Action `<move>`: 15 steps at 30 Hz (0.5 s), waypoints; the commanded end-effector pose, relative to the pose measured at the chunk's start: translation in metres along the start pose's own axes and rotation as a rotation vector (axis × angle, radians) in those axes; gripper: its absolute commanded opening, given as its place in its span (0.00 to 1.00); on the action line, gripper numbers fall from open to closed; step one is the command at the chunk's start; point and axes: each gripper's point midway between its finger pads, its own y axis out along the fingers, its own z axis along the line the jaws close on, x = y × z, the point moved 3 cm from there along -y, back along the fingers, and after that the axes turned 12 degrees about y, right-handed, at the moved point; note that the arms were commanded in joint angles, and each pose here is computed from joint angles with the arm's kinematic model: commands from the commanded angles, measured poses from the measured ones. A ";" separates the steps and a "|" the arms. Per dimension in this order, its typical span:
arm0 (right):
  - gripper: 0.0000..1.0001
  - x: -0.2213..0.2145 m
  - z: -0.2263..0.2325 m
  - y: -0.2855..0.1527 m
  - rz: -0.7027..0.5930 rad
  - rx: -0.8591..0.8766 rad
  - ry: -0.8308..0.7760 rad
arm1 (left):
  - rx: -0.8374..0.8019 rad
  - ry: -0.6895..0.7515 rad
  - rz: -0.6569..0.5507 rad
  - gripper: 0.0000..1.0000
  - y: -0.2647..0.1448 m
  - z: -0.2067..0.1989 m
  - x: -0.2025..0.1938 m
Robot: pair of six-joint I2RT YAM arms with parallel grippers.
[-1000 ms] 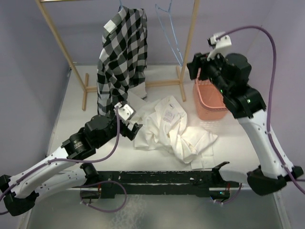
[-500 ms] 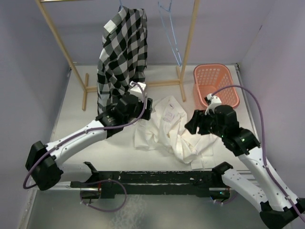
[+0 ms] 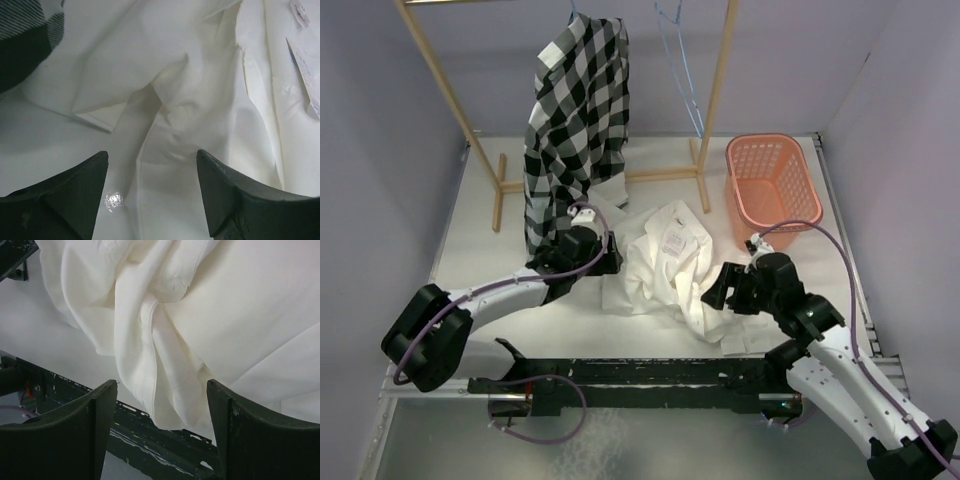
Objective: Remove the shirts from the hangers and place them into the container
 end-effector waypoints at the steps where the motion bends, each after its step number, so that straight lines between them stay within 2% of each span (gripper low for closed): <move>1: 0.76 0.003 0.010 0.016 -0.041 0.085 0.087 | -0.156 -0.085 -0.092 0.75 0.012 -0.027 0.012; 4: 0.77 -0.001 0.001 0.024 -0.041 0.052 0.120 | -0.164 -0.084 -0.055 0.75 0.024 -0.028 -0.002; 8: 0.78 -0.007 -0.003 0.038 -0.021 0.062 0.156 | -0.225 -0.122 -0.063 0.74 0.034 -0.032 -0.019; 15: 0.80 0.010 0.005 0.058 -0.103 0.103 0.180 | -0.418 -0.180 -0.095 0.68 0.027 -0.052 -0.038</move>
